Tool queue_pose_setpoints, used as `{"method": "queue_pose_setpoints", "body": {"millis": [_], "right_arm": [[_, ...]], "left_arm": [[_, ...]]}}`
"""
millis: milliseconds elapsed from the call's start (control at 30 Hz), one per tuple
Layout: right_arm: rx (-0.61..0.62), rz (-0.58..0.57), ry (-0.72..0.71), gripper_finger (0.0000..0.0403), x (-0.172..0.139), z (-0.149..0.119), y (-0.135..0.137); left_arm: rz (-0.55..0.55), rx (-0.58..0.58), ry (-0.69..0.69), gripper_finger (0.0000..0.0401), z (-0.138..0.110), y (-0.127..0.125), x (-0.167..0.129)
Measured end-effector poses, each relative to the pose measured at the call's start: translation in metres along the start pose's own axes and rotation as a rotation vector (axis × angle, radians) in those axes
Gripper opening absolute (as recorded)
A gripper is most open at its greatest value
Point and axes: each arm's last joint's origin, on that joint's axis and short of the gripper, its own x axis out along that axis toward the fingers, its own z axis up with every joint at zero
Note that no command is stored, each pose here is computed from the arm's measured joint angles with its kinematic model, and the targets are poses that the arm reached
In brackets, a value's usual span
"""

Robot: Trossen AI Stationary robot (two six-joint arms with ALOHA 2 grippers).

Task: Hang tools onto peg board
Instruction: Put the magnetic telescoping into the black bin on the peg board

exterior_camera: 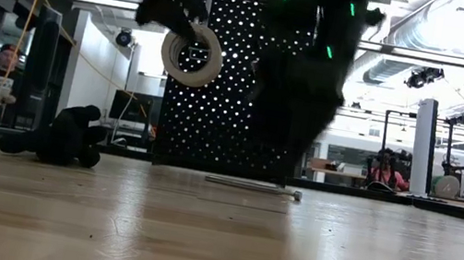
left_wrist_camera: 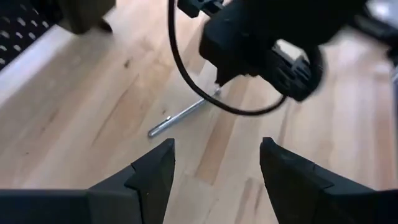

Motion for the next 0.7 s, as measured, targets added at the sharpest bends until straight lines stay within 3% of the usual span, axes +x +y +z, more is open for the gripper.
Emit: {"method": "queue_pose_setpoints", "body": {"millis": [133, 333, 567, 700], "right_arm": [[0.066, 0.084, 0.064, 0.0, 0.021, -0.031, -0.012], [0.021, 0.188, -0.15, 0.0, 0.0, -0.037, 0.0], [0.085, 0.057, -0.164, 0.0009, 0.011, -0.038, -0.002], [0.069, 0.057, -0.176, 0.0056, 0.018, -0.034, -0.004]], "left_arm": [[0.01, 0.026, 0.063, 0.0206, -0.004, -0.001, 0.029], [0.009, 0.097, 0.048, 0.0202, -0.003, 0.001, 0.061], [0.054, 0.25, 0.069, 0.0201, -0.003, 0.019, 0.097], [0.083, 0.32, 0.114, 0.0201, -0.006, 0.031, 0.111]]}}
